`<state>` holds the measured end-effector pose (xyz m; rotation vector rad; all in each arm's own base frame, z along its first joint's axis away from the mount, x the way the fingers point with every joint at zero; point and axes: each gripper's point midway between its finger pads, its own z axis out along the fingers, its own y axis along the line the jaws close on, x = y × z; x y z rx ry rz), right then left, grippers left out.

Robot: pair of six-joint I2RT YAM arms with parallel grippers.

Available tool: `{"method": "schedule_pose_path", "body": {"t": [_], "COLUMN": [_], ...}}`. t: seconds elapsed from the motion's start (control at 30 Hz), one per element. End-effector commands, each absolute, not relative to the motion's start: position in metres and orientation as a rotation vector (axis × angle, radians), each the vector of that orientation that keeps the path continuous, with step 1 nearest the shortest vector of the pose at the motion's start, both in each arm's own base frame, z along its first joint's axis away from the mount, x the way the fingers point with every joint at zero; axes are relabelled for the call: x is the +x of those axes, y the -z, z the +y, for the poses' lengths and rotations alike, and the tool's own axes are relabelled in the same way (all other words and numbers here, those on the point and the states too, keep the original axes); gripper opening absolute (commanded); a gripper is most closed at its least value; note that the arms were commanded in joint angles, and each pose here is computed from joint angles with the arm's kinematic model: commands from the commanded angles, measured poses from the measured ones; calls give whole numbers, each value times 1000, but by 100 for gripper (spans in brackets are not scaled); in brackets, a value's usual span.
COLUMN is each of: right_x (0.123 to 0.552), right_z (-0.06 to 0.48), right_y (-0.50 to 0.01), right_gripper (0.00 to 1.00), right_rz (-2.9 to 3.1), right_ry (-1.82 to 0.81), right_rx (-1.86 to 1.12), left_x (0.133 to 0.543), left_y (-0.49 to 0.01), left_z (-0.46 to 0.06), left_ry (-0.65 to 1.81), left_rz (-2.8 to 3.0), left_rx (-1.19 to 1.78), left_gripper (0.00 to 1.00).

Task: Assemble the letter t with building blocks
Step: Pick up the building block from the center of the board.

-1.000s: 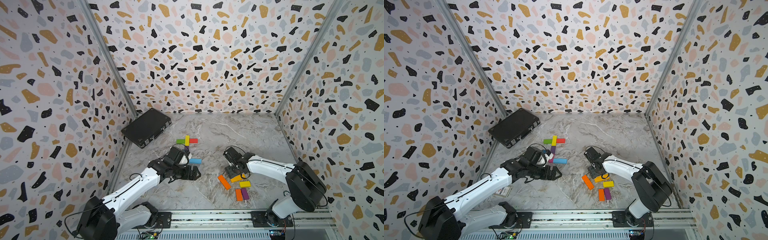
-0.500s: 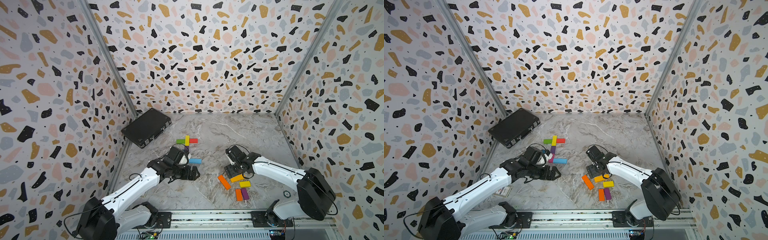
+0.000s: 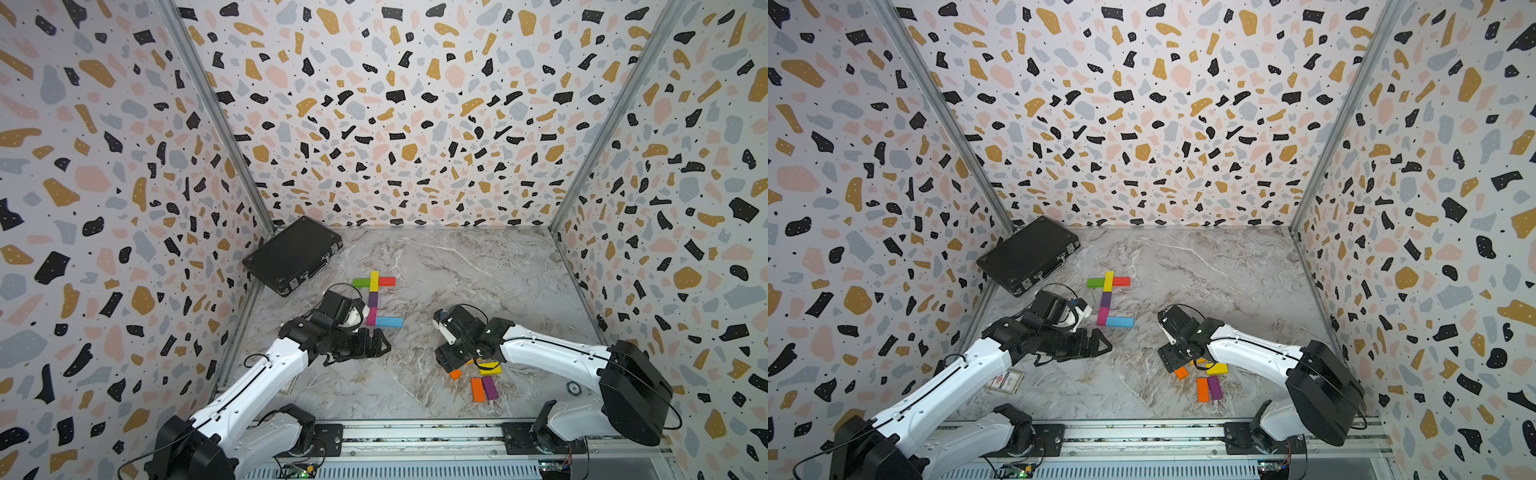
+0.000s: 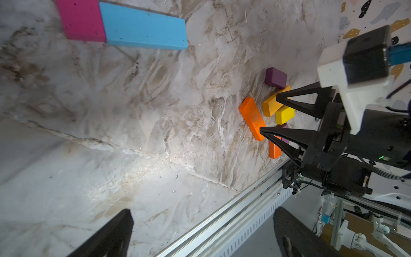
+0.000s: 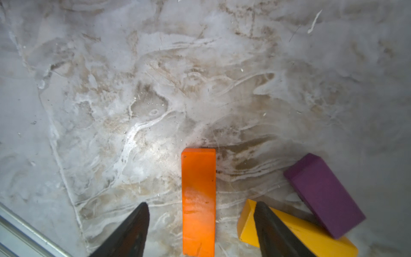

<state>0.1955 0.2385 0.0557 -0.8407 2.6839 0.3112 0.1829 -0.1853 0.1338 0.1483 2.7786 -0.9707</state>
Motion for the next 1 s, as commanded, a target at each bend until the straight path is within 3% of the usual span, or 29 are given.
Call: {"method": "schedule_pose_path", "body": {"t": [0.0, 0.4, 0.7, 0.97], "right_x": [189, 187, 187, 229], "right_z": [242, 239, 239, 260], "right_y": [-44, -25, -26, -86], "right_gripper": [70, 51, 19, 17], "right_rz": [2719, 2766, 2790, 2723], "right_ry": [-322, -251, -230, -206], "right_rx": [-864, -898, -903, -837], "left_x": [180, 185, 191, 229], "left_y": [-139, -145, -160, -194], "left_z": [-195, -193, -193, -193], "left_ry": [1088, 1059, 1051, 1047], "left_rz": [2751, 2719, 2697, 2598], "left_rx": [145, 151, 141, 121], "left_gripper": [100, 100, 100, 100]}}
